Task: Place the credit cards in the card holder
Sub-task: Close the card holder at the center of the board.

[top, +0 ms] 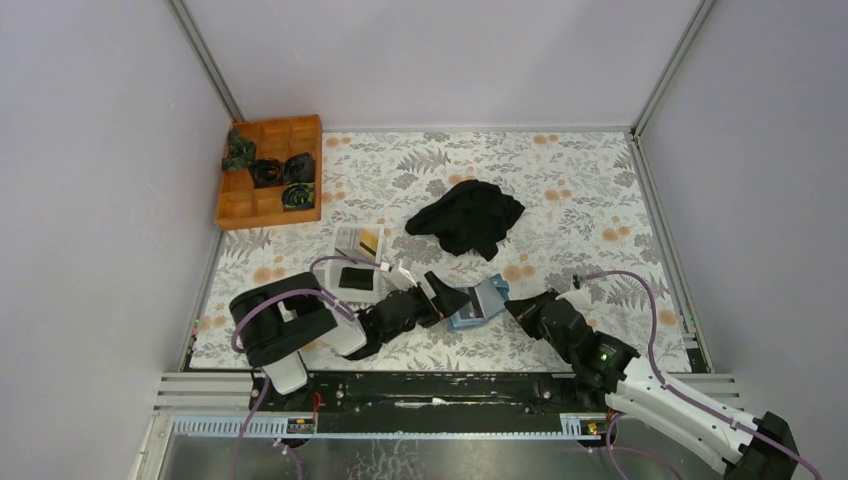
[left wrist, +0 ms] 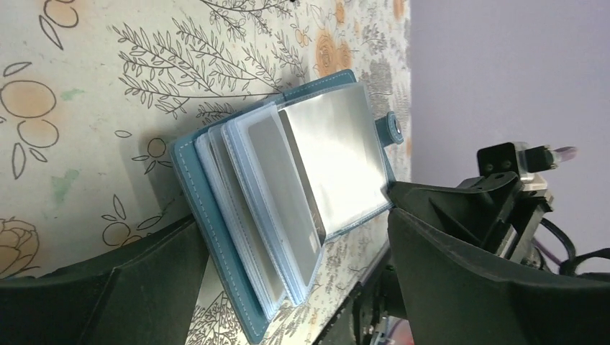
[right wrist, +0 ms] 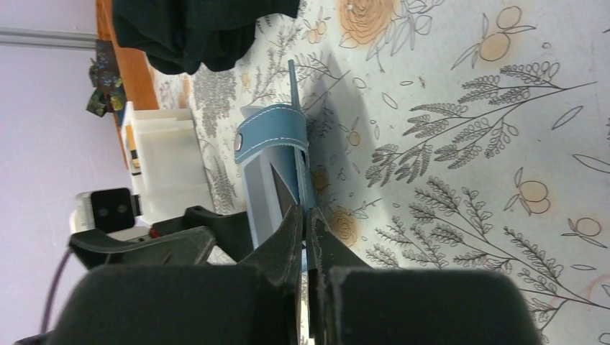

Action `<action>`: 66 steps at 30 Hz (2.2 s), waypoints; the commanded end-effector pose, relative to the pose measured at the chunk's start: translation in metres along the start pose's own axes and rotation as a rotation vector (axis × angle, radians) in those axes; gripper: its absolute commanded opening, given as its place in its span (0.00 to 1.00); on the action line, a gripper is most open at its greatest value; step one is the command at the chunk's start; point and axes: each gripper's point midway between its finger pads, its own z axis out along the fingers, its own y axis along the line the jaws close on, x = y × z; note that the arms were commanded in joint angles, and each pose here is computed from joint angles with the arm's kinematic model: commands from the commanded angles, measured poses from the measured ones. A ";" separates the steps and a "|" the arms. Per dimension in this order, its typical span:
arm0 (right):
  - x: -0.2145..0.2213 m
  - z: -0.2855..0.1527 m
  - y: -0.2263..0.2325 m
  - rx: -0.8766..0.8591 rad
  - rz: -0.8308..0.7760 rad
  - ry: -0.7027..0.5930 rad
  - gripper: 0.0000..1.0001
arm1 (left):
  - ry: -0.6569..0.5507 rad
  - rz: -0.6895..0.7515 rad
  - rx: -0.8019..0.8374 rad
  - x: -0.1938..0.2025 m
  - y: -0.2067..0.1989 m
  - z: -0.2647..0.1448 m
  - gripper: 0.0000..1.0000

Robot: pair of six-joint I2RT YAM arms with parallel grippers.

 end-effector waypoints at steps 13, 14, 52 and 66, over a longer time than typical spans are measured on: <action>0.007 0.007 0.000 -0.014 -0.020 0.022 0.00 | -0.080 0.253 -0.090 -0.001 -0.030 0.001 0.97; 0.007 0.007 0.001 -0.015 -0.020 0.021 0.00 | -0.083 0.257 -0.088 -0.001 -0.033 0.000 0.97; 0.017 0.012 -0.013 0.015 -0.041 0.055 0.00 | 0.085 0.429 -0.118 0.044 -0.049 0.021 0.97; 0.024 0.016 -0.021 0.026 -0.047 0.079 0.00 | 0.106 0.447 -0.100 0.047 -0.065 0.032 0.97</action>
